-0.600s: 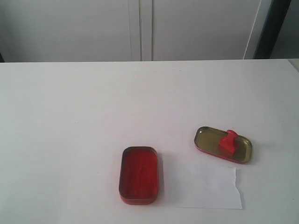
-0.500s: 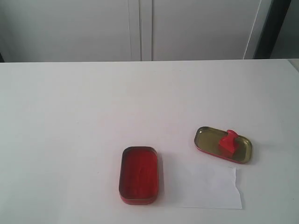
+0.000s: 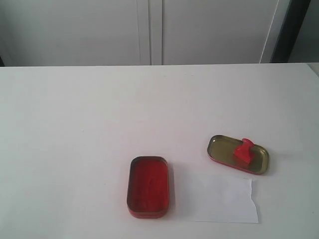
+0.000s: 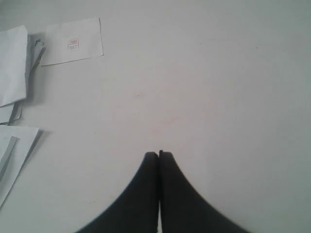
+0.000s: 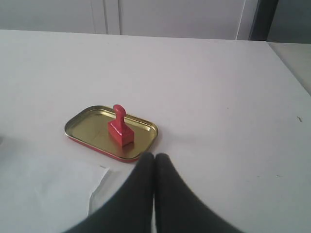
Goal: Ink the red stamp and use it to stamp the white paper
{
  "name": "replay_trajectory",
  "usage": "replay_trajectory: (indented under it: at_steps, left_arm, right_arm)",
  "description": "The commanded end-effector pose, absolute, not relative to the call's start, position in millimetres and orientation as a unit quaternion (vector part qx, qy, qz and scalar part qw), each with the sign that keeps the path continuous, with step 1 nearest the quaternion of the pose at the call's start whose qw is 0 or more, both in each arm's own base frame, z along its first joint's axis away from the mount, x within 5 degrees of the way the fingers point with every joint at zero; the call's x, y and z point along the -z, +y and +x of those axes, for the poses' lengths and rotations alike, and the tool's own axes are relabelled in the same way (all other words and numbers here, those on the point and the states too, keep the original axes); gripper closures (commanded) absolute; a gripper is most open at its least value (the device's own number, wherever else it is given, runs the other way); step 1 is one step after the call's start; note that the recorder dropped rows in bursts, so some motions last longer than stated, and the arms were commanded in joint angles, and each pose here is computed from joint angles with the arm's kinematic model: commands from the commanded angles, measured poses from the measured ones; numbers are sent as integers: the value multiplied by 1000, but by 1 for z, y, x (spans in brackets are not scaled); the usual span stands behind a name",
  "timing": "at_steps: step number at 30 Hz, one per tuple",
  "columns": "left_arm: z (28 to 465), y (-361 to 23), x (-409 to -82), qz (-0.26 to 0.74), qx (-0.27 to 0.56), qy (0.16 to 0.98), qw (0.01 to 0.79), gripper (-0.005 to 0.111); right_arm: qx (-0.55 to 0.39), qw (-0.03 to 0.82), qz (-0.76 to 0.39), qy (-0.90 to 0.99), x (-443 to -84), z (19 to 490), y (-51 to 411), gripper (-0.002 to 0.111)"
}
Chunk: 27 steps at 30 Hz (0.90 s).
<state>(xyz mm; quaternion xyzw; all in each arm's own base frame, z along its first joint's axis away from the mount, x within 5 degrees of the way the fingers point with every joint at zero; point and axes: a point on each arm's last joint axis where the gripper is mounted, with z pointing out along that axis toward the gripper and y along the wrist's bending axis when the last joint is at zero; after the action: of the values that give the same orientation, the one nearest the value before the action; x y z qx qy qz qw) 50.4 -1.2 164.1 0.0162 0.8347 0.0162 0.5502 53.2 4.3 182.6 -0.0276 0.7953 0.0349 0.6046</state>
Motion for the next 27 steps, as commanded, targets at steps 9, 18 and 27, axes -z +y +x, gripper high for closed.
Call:
replay_trajectory:
  at_steps: [9,18,27]
  left_arm:
    - [50,-2,-163,13,-11,834,551,107]
    - [50,-2,-163,13,-11,834,551,107]
    - [50,-2,-163,13,-11,834,551,107]
  right_arm:
    - [-43,707,-25,705,-206,56,5,108]
    - [-46,739,-25,671,-214,56,6,108]
    - [-47,747,-25,663,-216,56,6,108]
